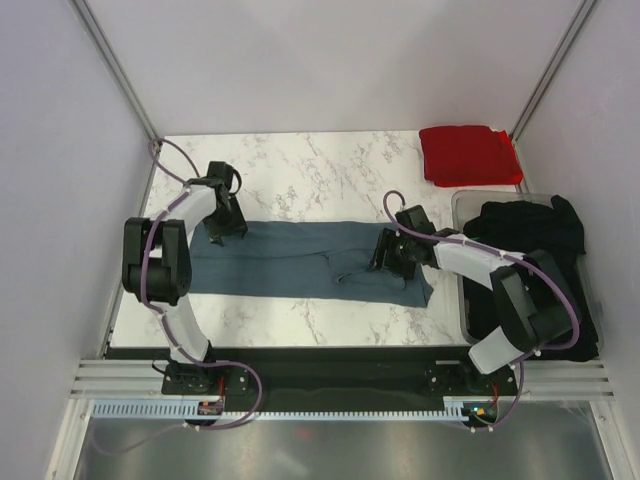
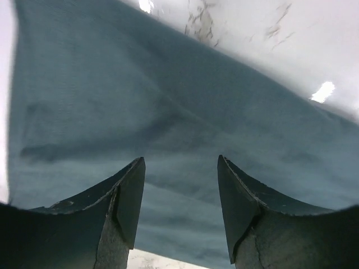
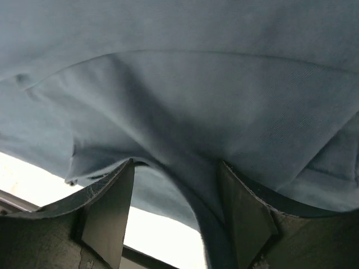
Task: Fold and stack the t-shirts
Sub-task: Fold the tshirt
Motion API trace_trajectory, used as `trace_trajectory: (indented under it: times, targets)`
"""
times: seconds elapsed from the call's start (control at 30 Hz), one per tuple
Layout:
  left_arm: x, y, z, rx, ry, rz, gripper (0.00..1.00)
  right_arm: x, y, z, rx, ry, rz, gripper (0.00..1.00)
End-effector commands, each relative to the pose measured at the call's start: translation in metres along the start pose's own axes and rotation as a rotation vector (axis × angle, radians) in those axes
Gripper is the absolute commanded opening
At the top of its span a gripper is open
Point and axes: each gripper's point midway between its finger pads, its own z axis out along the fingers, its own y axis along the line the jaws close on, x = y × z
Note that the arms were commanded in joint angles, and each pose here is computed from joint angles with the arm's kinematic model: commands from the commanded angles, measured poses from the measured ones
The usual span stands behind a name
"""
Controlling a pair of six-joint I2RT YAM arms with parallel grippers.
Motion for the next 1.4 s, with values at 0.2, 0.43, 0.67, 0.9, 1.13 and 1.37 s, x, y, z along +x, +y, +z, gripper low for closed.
trace_trajectory:
  times: [0.2, 0.43, 0.67, 0.9, 1.13, 1.37]
  targets:
    - [0.035, 0.002, 0.022, 0.001, 0.139, 0.044, 0.61, -0.001, 0.0, 0.043, 0.03, 0.085, 0.114, 0.7]
    - [0.096, -0.013, 0.017, 0.147, 0.305, 0.002, 0.58, -0.071, -0.011, 0.088, 0.008, 0.089, 0.172, 0.7]
    - [0.148, -0.041, -0.021, 0.292, 0.367, -0.024, 0.58, -0.168, 0.044, 0.129, -0.108, 0.039, 0.079, 0.71]
    - [0.221, -0.105, -0.06, 0.495, 0.487, -0.056, 0.59, -0.218, 0.085, 0.187, -0.27, 0.007, 0.076, 0.72]
    - [0.266, -0.152, -0.097, 0.554, 0.511, -0.039, 0.59, -0.27, 0.119, 0.203, -0.443, -0.167, 0.098, 0.82]
    - [0.27, -0.158, -0.146, 0.619, 0.451, -0.048, 0.59, -0.293, 0.135, 0.208, -0.536, -0.262, 0.154, 0.86]
